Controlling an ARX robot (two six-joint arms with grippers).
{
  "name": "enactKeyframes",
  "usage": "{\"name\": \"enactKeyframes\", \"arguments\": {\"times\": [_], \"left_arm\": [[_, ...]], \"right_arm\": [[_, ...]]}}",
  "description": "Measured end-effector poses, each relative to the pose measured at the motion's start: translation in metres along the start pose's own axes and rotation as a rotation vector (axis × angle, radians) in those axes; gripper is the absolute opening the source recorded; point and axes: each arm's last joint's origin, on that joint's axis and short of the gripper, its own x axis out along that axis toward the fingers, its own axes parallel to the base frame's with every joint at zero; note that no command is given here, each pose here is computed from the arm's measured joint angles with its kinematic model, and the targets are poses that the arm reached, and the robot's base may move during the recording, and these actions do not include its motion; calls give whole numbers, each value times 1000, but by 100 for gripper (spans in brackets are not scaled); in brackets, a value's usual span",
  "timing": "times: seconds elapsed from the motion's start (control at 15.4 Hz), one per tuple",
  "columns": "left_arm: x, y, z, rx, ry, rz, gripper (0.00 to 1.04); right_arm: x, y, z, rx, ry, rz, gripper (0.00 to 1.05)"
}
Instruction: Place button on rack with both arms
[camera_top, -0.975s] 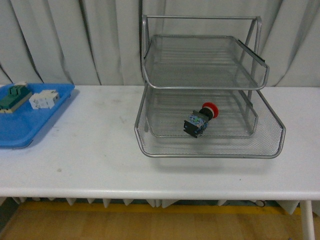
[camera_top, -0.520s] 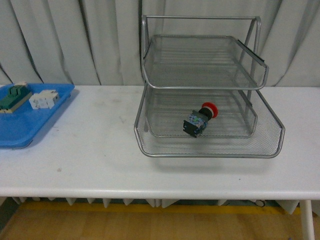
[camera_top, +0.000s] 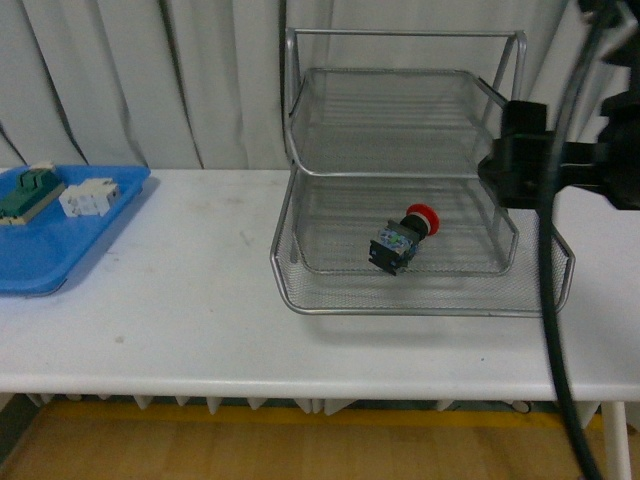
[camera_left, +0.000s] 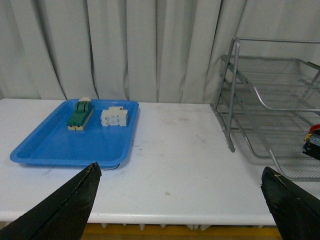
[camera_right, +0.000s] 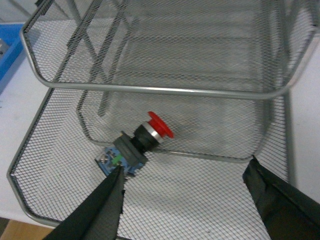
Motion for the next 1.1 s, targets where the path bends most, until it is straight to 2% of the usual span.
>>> {"name": "enactKeyframes", "arguments": {"times": [0.19, 0.39, 0.45, 0.78, 0.91, 1.1], "left_arm": [[0, 0, 0, 0, 0, 0, 98], [0, 0, 0, 0, 0, 0, 98], [0, 0, 0, 0, 0, 0, 98], [0, 0, 0, 0, 0, 0, 98], [0, 0, 0, 0, 0, 0, 98], [0, 0, 0, 0, 0, 0, 98]], "right_arm": [[17, 32, 8, -14, 79, 34, 43], [27, 43, -15, -4, 189, 27, 8], [28, 44, -26, 5, 223, 24, 2], [28, 43, -79, 70, 362, 18, 2], [32, 42, -83, 81, 366, 15, 2], [47, 40, -73, 92, 350, -4, 2]]}}
